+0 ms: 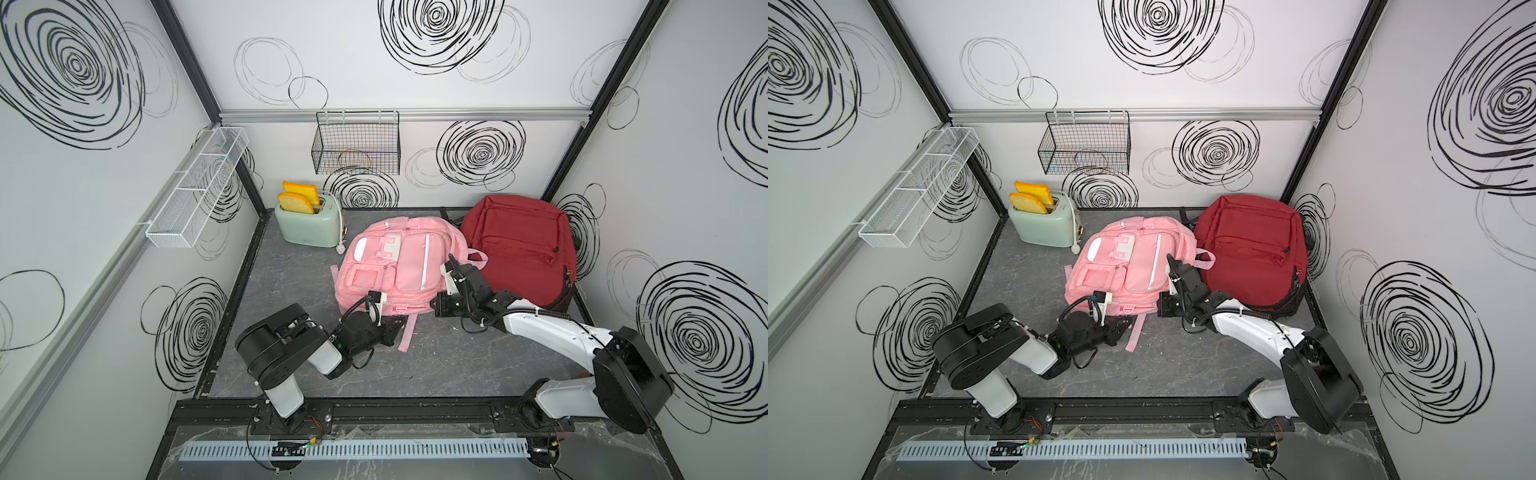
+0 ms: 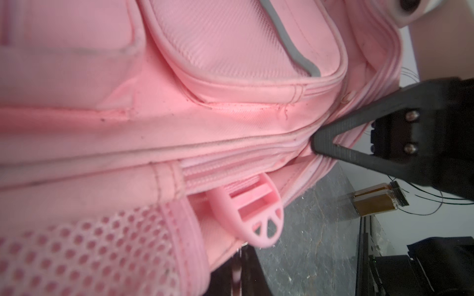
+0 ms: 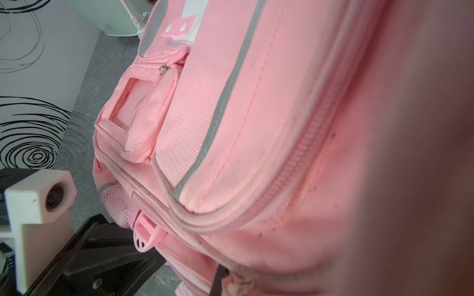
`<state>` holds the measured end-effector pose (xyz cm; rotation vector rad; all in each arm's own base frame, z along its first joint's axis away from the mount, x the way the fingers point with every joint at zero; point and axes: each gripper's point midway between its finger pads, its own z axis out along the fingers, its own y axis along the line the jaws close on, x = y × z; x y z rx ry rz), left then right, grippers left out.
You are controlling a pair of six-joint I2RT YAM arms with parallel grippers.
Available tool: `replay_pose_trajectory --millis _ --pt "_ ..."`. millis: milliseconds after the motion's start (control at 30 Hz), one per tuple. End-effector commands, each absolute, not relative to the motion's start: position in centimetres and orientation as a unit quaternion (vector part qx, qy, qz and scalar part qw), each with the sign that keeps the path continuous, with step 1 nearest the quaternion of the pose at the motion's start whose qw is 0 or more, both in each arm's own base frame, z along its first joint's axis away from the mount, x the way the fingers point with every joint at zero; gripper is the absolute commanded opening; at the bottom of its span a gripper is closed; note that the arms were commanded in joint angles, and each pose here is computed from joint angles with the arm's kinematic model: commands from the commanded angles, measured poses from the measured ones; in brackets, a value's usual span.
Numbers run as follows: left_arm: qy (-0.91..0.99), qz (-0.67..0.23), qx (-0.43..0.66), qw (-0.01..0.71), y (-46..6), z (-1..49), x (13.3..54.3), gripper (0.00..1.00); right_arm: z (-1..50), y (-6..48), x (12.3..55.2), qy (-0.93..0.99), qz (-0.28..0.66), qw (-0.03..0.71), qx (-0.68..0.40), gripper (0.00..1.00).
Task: Zip up the backpack
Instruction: Zip the zipper on the backpack.
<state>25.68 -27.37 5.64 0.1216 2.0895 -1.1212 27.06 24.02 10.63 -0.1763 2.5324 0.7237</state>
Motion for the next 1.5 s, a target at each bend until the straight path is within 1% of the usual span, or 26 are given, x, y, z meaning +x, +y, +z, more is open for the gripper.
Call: replay_pose_trajectory --millis 0,367,600,633,767,800,867,933,967,1000,1033,1067,1133,1167,1200,1300,1367,1467 --pt "0.83 -0.41 0.007 0.378 -25.4 4.2 26.6 0.0 13.4 22.7 28.4 0.919 0.249 0.297 -0.073 0.0" --pt "0.837 -0.402 -0.018 0.37 -24.5 3.3 27.2 0.0 14.1 19.4 29.3 0.922 0.23 0.309 -0.034 0.0" --pt "0.84 -0.399 -0.019 0.368 -24.5 3.2 27.3 0.0 14.3 19.6 29.7 0.92 0.238 0.31 -0.031 0.0" --pt "0.84 -0.399 -0.019 0.368 -24.5 3.2 27.4 0.02 14.3 19.5 29.9 0.92 0.234 0.312 -0.026 0.0" --pt "0.837 -0.405 -0.01 0.367 -24.9 3.4 27.2 0.44 14.9 18.6 30.9 0.919 0.223 0.326 0.001 0.0" --pt "0.835 -0.409 -0.005 0.368 -25.1 3.6 27.0 0.52 15.1 18.2 31.4 0.916 0.221 0.333 0.012 0.0" --pt "0.833 -0.412 0.004 0.371 -25.5 3.9 26.8 0.62 15.4 17.5 32.1 0.913 0.218 0.343 0.032 0.0" --pt "0.829 -0.413 0.012 0.377 -25.7 4.3 26.5 0.68 15.6 16.3 33.1 0.909 0.201 0.36 0.06 0.0" --pt "0.827 -0.413 0.016 0.381 -25.8 4.6 26.3 0.74 15.7 15.7 33.5 0.907 0.194 0.367 0.071 0.0" --pt "0.824 -0.413 0.018 0.388 -25.8 4.9 26.1 0.99 15.9 15.1 33.9 0.903 0.189 0.377 0.083 0.0" --pt "0.821 -0.412 0.021 0.394 -25.8 5.3 26.0 0.98 16.0 14.4 34.4 0.899 0.182 0.386 0.098 0.04" --pt "0.818 -0.413 0.025 0.399 -25.9 5.6 25.8 0.98 16.0 13.9 34.7 0.897 0.181 0.388 0.107 0.14" --pt "0.811 -0.413 0.022 0.414 -25.6 6.7 25.6 0.98 15.9 13.6 35.2 0.897 0.187 0.382 0.118 0.46" --pt "0.807 -0.414 0.02 0.42 -25.4 7.4 25.4 0.98 15.8 13.3 35.2 0.899 0.182 0.378 0.126 0.6" --pt "0.804 -0.412 0.017 0.428 -25.1 8.2 25.3 0.98 15.8 13.0 35.1 0.9 0.179 0.374 0.133 1.0" --pt "0.793 -0.394 0.015 0.463 -24.3 11.7 24.8 0.98 17.1 12.3 34.6 0.898 0.172 0.378 0.144 0.99" --pt "0.786 -0.369 0.012 0.496 -23.2 14.6 24.3 0.98 19.3 11.3 34.2 0.885 0.167 0.407 0.154 0.99" --pt "0.759 -0.344 -0.009 0.553 -20.0 20.5 23.5 0.98 23.9 8.9 33.1 0.851 0.148 0.474 0.173 0.99"
